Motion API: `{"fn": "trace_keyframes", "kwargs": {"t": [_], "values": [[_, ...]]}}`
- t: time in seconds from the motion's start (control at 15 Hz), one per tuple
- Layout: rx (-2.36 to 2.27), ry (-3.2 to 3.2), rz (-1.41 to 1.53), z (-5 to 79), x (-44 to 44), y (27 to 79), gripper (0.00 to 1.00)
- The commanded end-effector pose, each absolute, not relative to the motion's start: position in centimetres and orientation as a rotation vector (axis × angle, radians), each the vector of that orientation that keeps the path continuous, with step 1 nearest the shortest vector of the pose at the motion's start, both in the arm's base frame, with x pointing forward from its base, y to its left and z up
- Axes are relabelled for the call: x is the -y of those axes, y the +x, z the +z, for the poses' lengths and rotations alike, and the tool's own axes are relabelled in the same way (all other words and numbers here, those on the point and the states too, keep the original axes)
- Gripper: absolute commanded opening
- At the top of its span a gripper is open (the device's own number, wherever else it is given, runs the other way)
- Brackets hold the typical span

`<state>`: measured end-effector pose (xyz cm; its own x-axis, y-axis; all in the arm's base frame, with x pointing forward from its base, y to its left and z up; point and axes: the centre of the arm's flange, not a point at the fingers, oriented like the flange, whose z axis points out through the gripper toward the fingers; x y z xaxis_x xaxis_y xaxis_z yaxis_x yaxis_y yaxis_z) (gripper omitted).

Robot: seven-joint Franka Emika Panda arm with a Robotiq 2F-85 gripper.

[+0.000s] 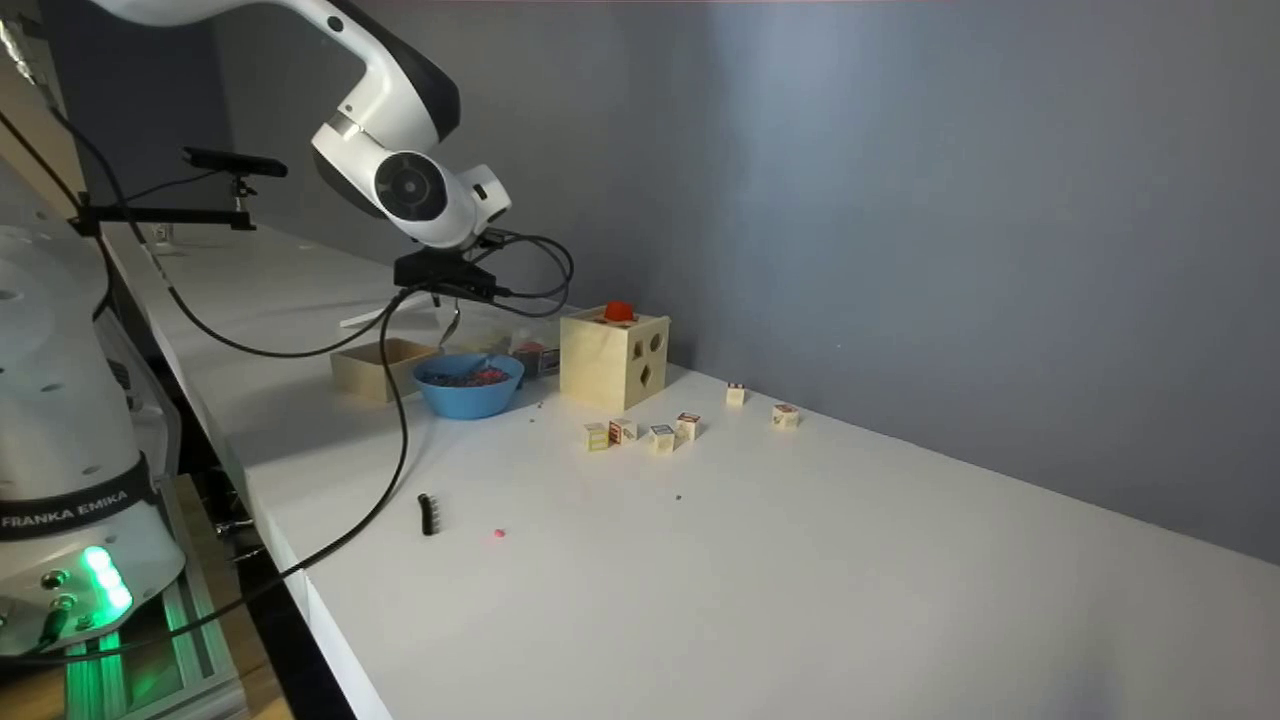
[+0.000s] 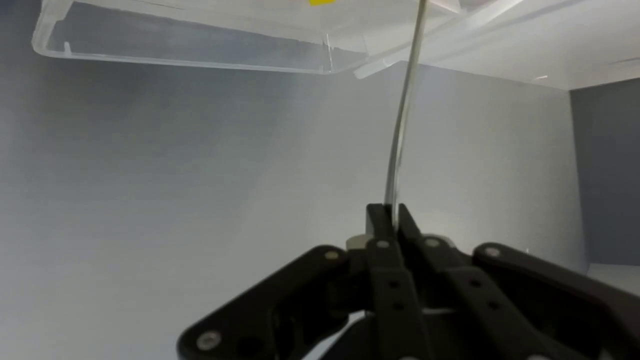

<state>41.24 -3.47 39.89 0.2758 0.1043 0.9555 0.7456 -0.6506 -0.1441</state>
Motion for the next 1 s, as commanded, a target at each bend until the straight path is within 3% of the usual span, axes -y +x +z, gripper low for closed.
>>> {"fn": "trace_keyframes", "kwargs": {"t": [0.0,0.93], "values": [[0.791,-1.939,-1.38,40.1,3.2,41.3,0.01],[0.836,-1.933,-1.475,40.27,3.81,41.18,0.01]]}}
